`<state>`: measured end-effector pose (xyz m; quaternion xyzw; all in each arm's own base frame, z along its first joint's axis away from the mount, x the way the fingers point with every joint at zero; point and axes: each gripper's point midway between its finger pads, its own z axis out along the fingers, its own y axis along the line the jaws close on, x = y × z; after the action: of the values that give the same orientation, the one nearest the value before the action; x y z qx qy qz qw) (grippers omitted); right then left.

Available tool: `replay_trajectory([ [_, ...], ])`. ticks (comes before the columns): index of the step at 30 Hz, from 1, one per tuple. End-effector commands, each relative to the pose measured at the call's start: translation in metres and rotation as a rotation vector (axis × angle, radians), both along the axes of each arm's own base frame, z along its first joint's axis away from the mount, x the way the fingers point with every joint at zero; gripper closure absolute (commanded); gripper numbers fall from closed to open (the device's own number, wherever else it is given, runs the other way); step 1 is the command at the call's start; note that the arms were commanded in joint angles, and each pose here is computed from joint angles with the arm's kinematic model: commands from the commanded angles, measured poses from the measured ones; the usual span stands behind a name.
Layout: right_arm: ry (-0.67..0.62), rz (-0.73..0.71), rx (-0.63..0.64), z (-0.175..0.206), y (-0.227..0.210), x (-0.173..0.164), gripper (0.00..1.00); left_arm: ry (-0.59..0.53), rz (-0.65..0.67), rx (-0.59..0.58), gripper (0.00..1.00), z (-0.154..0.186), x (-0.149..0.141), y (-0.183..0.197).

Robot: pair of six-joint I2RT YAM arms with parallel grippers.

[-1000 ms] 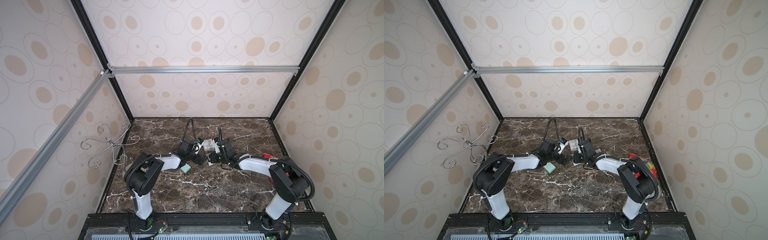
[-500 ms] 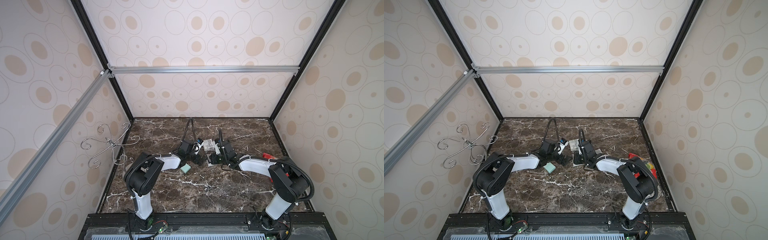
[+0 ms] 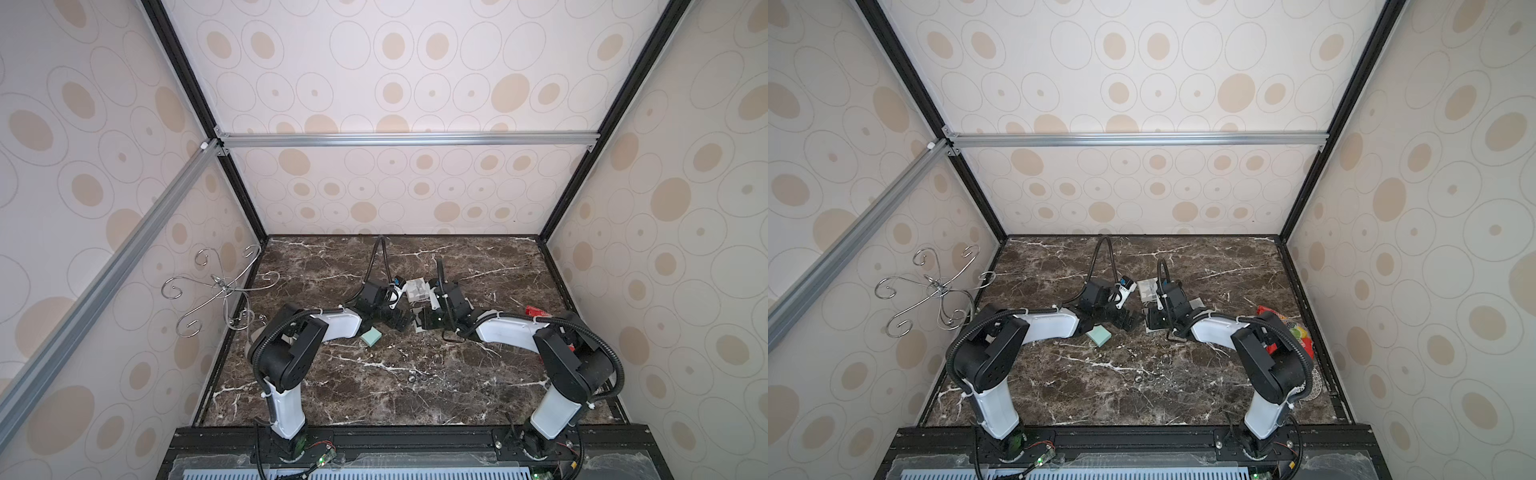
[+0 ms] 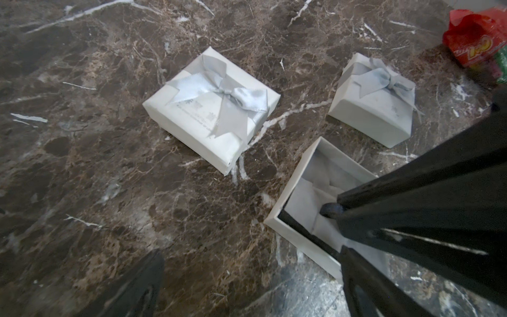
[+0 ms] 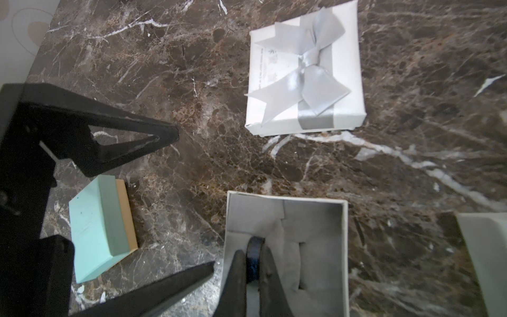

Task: Take the rings out of the lift-off lid box
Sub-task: Take out the ring from the jewelry box.

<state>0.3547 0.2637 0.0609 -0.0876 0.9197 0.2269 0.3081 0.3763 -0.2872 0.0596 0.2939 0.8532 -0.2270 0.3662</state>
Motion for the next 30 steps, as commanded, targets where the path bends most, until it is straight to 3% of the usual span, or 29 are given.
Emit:
replay_trajectory([
  [1, 0.015, -0.01, 0.005, -0.008, -0.001, 0.0, 1.0, -0.005, 0.003, -0.03, 0.01, 0.008, 0.008, -0.007],
  [30, -0.018, -0.002, 0.07, 0.009, 0.004, 0.0, 1.0, 0.031, 0.015, -0.031, 0.01, -0.005, 0.013, -0.01],
])
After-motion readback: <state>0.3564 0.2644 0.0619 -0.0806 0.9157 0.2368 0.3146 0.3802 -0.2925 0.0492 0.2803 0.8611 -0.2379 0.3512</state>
